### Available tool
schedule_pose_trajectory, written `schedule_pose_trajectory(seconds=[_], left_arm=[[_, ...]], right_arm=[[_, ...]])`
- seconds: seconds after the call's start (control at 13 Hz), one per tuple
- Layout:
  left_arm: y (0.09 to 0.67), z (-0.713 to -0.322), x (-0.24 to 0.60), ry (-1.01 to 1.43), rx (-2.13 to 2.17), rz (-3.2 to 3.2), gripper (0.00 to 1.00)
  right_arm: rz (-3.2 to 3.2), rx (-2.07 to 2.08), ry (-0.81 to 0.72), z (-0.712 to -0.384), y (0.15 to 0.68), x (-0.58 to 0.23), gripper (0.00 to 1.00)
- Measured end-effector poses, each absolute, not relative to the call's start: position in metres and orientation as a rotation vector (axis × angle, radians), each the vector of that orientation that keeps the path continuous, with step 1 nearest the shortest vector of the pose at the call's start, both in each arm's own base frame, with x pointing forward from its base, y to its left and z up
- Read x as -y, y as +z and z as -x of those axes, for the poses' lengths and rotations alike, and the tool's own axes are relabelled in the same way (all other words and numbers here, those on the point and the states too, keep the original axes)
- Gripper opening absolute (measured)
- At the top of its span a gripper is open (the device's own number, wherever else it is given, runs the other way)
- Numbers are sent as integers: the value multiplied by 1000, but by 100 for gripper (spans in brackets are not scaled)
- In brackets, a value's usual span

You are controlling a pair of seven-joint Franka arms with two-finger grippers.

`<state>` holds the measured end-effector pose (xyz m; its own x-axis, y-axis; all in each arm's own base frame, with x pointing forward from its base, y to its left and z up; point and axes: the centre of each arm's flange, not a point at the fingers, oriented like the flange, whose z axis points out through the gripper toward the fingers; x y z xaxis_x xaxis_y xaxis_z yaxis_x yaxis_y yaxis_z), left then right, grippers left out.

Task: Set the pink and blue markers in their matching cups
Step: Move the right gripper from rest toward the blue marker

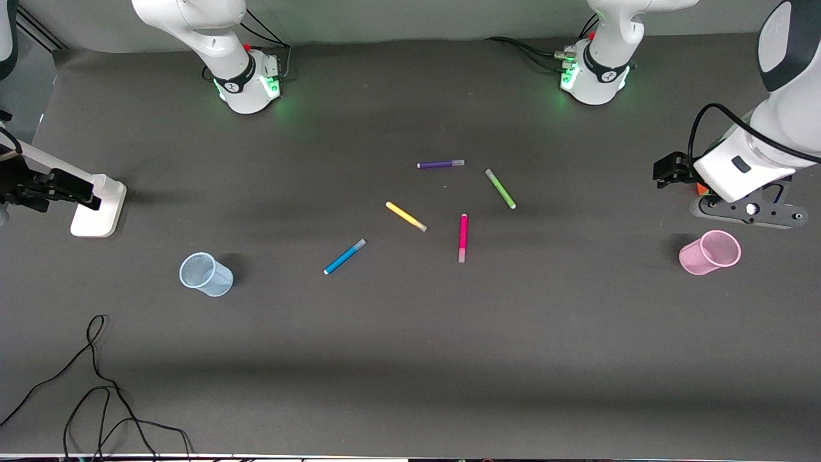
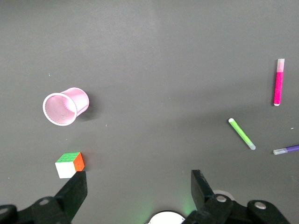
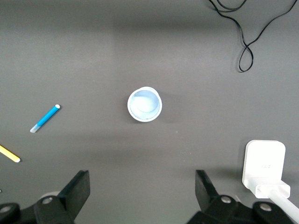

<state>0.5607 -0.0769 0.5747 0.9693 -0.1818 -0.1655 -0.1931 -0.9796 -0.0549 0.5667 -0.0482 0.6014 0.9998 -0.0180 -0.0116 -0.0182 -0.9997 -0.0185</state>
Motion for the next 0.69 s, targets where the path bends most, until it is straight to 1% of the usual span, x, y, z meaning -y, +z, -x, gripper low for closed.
schedule_pose_trajectory(seconds=[0.69], left_arm=[[574, -561, 76, 250, -289, 3047, 99]], right_arm=[[3123, -28, 16, -567, 602, 48, 100]])
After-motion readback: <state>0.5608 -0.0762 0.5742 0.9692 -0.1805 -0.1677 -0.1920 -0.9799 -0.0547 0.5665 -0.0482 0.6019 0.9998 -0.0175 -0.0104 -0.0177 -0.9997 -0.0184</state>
